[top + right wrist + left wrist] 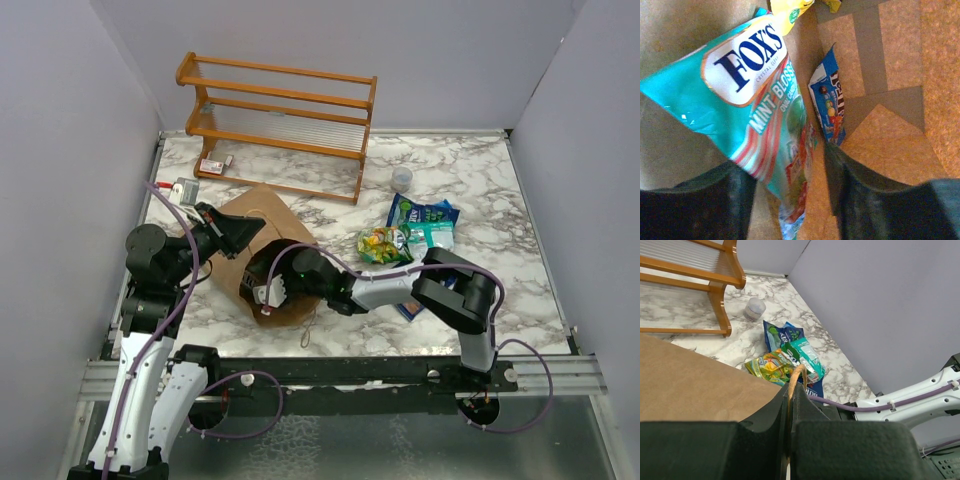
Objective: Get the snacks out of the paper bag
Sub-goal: Take out the snack from the paper bag.
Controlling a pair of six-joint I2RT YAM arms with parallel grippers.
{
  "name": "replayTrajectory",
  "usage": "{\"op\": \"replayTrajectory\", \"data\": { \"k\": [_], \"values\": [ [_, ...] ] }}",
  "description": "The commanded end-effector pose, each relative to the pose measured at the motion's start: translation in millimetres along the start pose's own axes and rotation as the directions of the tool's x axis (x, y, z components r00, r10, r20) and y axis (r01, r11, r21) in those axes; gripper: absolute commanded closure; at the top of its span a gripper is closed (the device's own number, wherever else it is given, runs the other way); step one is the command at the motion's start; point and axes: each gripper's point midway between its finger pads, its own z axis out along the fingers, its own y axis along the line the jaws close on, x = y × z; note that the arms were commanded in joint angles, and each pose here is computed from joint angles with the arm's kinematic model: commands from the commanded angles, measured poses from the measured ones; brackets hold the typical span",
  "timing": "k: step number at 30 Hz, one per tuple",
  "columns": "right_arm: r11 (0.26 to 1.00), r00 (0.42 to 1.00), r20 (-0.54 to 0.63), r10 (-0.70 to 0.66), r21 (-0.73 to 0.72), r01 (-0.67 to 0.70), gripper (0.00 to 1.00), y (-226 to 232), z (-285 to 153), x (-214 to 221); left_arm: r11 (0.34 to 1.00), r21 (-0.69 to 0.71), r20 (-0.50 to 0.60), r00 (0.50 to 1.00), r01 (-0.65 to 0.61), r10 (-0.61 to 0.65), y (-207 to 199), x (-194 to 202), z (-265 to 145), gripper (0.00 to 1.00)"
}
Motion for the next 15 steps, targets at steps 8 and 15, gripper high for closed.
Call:
{"op": "replayTrajectory", "data": {
  "k": [8, 15],
  "values": [
    [1.0, 0.999, 0.049, 0.015, -0.007, -0.015, 0.91, -13, -17, -22, 0.999, -0.018, 0.048, 0.998, -0.038, 0.039, -4, -13, -4, 1.0],
    [0.985, 0.979, 0.106, 0.172, 0.001, -0.173, 0.92, -28, -53, -48, 0.998, -0.052, 0.031, 0.999, -0.041, 0.042, 4, -13, 0, 1.0]
  ]
}}
